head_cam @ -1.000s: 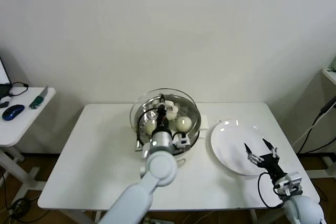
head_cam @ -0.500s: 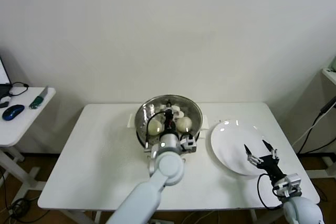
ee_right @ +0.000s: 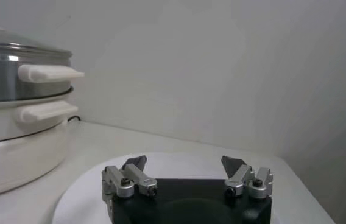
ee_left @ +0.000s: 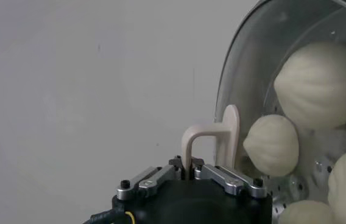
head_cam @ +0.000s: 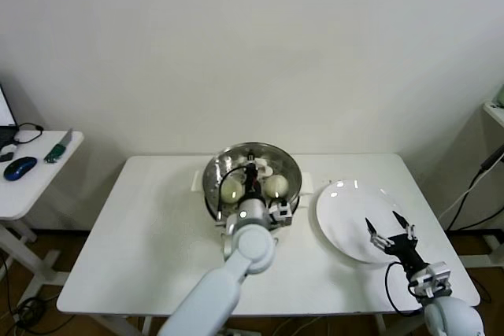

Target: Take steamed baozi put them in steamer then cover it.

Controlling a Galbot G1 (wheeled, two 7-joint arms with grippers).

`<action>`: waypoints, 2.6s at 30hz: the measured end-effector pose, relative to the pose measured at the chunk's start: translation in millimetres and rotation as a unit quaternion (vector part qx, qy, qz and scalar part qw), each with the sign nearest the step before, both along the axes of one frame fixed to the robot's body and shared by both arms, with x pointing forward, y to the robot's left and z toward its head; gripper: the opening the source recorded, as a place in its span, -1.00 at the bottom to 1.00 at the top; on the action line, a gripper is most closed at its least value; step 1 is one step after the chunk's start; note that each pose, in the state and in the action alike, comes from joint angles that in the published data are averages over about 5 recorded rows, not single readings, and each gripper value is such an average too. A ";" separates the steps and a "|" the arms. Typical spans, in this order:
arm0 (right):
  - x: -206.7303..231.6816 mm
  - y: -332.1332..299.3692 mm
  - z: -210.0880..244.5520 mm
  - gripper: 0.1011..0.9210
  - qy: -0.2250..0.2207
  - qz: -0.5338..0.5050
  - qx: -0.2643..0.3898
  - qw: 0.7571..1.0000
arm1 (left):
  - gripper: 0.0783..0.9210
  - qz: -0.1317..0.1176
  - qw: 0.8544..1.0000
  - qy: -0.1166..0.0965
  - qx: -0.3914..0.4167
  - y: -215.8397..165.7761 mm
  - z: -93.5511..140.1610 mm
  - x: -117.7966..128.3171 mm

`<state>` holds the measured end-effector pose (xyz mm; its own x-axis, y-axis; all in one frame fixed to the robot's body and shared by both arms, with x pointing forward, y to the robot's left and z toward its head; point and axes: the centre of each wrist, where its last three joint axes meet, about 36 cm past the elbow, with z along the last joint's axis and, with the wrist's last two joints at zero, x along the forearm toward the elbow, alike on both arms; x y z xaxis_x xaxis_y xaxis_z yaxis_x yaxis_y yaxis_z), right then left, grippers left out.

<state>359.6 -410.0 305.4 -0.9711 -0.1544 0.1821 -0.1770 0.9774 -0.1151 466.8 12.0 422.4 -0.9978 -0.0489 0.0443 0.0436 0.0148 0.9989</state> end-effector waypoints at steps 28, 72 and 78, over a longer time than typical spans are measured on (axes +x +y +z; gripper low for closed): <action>5.3 2.5 -2.1 0.76 0.003 0.003 0.002 1.000 | 0.19 -0.022 1.000 0.005 -0.010 13.0 9.7 -20.1; 10.8 18.6 13.5 0.76 0.012 0.026 -0.002 1.000 | 0.77 0.084 0.886 0.012 -0.456 220.4 -0.8 -141.7; 8.7 16.8 11.2 0.76 0.007 0.028 -0.003 1.000 | 0.77 0.056 0.839 -0.005 -0.542 237.9 -43.1 -150.8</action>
